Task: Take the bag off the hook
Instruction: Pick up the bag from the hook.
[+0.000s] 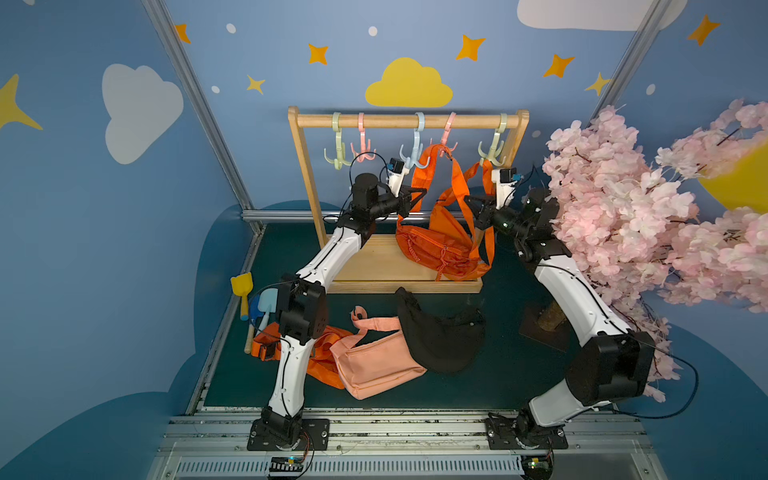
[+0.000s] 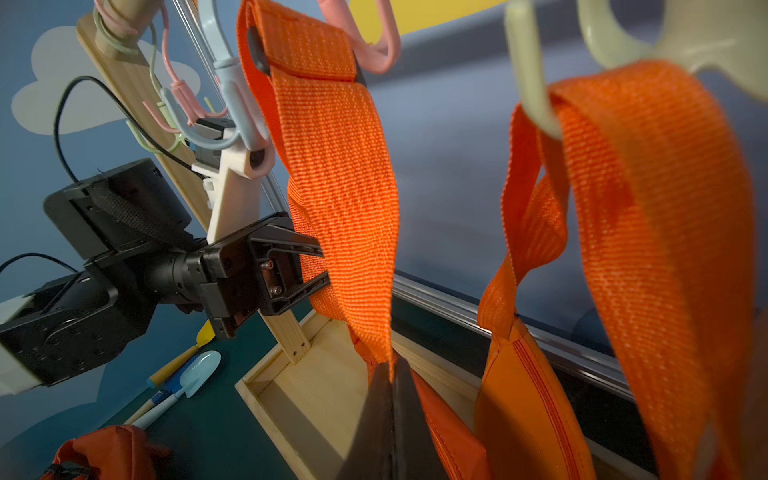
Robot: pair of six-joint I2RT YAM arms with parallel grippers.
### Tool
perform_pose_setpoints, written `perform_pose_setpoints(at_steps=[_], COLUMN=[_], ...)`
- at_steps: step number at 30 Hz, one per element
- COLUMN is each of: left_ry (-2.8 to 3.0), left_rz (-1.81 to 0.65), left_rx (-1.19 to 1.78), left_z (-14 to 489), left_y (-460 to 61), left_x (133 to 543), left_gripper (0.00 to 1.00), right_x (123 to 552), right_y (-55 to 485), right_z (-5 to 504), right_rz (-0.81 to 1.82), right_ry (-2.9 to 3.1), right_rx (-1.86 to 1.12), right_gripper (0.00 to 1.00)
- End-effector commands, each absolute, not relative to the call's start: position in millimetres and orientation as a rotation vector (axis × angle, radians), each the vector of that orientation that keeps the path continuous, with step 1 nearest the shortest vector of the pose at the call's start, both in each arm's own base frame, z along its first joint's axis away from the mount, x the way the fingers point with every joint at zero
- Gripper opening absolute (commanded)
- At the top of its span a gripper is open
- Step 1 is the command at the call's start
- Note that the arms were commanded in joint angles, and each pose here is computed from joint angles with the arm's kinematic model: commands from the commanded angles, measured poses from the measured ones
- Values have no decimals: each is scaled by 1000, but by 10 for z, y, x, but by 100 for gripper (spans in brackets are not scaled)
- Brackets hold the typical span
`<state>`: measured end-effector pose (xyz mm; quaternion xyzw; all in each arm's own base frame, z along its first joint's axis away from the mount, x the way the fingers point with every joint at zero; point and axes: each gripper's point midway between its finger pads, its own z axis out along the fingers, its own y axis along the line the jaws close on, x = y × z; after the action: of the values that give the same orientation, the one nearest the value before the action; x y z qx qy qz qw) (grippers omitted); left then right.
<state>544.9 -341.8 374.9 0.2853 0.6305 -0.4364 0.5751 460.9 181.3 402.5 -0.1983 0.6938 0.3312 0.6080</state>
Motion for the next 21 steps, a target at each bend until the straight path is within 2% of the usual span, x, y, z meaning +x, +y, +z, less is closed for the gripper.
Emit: perform_pose_setpoints(at_steps=[1,11,21], left_ry=[1382,1386,1439], left_rz=[-1032,-1094,-1144], left_rx=[693,676,625], left_z=[4157,4192,3979], left_y=[-3418,-3451,-3494], left_x=[5241,5136,5068], left_gripper=[4,4,4], right_x=[4458,4303,4146], right_y=[1769,1723,1623], right_z=[4510,4651,4639], right_rz=[750,727,684], right_ry=[1487,1462,1468], right_rx=[-460,-464,-432], right_gripper=[0,0,0])
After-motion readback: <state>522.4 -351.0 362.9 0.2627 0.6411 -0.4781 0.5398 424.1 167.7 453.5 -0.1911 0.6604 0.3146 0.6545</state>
